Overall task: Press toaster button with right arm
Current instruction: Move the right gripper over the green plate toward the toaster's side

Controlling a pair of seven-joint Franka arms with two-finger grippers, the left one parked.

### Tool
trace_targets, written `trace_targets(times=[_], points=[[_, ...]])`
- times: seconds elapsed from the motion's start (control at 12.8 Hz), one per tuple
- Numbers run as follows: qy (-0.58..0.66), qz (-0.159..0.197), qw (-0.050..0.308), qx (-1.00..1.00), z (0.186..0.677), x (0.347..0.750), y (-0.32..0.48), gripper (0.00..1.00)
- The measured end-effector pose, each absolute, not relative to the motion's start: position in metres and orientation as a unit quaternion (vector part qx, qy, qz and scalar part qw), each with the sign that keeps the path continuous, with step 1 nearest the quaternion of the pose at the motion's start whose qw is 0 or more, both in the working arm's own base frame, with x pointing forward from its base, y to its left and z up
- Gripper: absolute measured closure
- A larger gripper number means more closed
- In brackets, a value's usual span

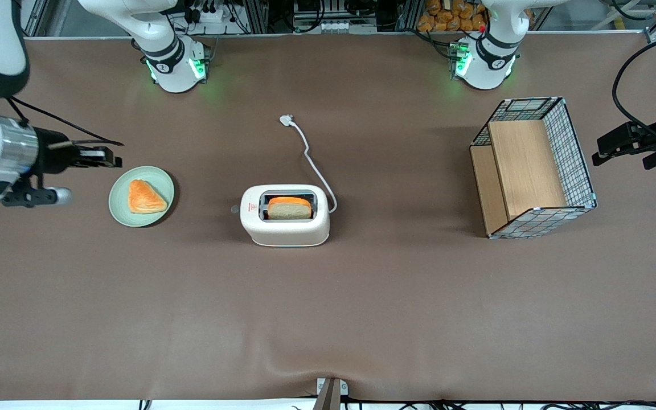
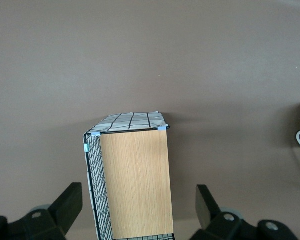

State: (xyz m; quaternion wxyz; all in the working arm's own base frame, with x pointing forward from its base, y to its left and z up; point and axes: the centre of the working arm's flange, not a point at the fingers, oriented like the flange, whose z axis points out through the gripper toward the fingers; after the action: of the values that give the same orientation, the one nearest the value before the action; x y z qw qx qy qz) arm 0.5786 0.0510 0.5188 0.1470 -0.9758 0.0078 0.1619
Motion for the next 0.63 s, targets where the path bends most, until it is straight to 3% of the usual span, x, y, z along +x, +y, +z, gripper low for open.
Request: trace_targets(times=[0.39,0.63], points=[[0.009,0.182,0.206,-0.961,0.463,0.586,0.096,0.99],[0.002,0.177,0.21,-0.962,0.447,0.585,0.122,0.99]])
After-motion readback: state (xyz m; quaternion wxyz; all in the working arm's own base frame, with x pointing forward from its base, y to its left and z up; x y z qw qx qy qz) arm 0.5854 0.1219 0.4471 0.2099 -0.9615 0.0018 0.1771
